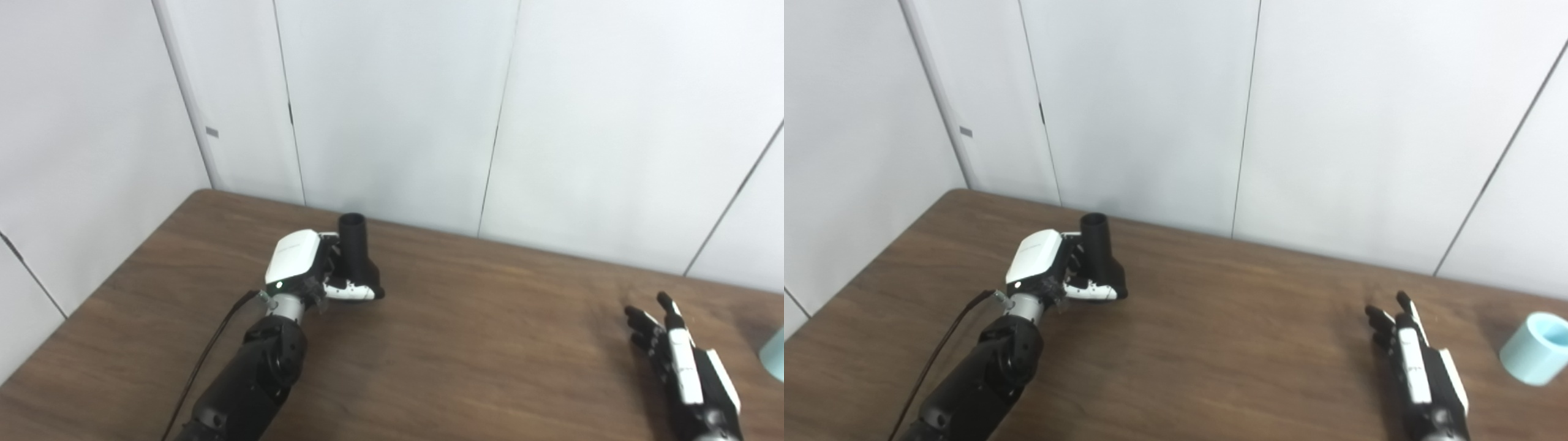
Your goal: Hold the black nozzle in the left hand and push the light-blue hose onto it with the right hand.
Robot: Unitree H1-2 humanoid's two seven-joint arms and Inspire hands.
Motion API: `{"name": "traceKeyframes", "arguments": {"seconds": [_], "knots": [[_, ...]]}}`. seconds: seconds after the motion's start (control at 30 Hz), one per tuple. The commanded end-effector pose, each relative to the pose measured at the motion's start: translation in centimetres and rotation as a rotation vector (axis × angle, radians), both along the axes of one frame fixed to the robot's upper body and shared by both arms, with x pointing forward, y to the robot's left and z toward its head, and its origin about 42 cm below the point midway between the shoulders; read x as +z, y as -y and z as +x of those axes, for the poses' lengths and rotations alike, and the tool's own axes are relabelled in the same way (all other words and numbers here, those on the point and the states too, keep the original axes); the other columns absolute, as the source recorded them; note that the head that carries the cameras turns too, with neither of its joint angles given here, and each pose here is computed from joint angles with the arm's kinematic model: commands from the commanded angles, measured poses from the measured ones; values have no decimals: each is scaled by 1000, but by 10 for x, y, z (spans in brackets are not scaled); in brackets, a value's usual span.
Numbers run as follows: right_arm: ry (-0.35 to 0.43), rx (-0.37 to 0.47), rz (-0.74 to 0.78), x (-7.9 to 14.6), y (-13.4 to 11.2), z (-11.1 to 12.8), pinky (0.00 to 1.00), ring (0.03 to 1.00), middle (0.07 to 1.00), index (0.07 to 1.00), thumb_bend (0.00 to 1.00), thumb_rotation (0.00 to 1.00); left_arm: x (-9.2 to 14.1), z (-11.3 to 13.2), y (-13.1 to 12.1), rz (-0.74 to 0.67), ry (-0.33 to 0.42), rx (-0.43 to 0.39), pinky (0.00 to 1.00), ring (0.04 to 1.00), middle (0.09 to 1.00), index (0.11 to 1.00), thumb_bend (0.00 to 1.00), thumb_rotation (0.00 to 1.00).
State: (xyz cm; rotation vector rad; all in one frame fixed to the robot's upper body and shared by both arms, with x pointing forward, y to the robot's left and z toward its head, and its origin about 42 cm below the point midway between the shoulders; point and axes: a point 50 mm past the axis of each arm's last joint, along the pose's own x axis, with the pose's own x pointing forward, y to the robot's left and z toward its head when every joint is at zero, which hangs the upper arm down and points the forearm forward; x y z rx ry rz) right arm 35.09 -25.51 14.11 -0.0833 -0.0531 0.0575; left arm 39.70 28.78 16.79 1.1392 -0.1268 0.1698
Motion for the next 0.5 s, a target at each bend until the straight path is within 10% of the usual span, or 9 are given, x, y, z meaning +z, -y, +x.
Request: {"name": "traceKeyframes", "arguments": {"seconds": [0.0,0.47], "knots": [[30,14,25,11,-3,-1,880,884,846,1000,368,1000,24,1,14,9,134,-63,277,396,433,509,501,0],[143,-16,0,64,20,-14,893,900,852,998,430,1000,13,-44,70,-13,205,-268,366,436,456,492,505,0]]}}
